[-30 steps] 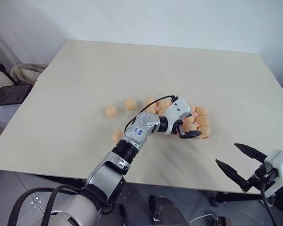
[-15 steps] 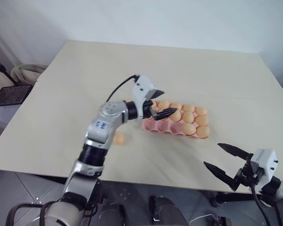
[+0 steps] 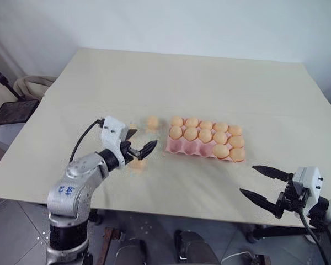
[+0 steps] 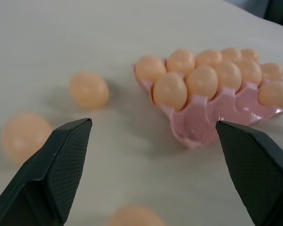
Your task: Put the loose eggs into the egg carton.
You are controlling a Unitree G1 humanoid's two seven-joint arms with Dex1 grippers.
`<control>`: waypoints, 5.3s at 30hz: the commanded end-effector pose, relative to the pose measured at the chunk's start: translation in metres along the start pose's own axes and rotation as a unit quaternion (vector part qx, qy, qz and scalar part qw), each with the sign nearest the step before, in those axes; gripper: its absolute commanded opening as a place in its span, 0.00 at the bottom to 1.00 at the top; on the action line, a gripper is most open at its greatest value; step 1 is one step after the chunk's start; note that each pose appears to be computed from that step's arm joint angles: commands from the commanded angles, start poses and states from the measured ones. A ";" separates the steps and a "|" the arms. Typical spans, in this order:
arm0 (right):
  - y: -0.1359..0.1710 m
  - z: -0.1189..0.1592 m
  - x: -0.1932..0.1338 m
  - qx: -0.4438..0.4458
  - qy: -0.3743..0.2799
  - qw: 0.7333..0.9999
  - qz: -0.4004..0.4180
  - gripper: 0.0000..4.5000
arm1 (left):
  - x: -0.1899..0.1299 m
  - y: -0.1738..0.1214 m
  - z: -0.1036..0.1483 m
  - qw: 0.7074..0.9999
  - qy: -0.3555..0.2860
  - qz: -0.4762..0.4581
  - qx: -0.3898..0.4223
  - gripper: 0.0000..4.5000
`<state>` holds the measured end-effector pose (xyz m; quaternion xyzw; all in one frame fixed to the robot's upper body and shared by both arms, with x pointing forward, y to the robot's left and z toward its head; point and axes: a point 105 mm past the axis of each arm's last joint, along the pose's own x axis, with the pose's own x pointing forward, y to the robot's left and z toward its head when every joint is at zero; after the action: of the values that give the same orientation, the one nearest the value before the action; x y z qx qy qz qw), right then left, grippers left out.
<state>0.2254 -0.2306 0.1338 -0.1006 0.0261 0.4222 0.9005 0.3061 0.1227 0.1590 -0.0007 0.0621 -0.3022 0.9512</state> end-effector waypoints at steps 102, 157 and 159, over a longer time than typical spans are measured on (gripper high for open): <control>-0.009 0.012 0.027 -0.075 -0.059 0.994 -0.051 1.00 | 0.117 -0.088 0.037 0.965 -0.031 -0.253 0.058 1.00; -0.021 0.033 0.031 -0.004 -0.140 0.974 0.180 1.00 | -0.047 0.050 0.007 0.990 -0.051 0.131 0.025 1.00; -0.022 0.032 0.032 -0.001 -0.137 0.974 0.180 1.00 | -0.056 0.052 0.000 0.989 -0.046 0.142 0.020 1.00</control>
<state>0.2614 -0.2089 0.1581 -0.0290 -0.0732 0.5896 0.8039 0.2978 0.1960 0.1489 0.0031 0.0447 -0.1645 0.9854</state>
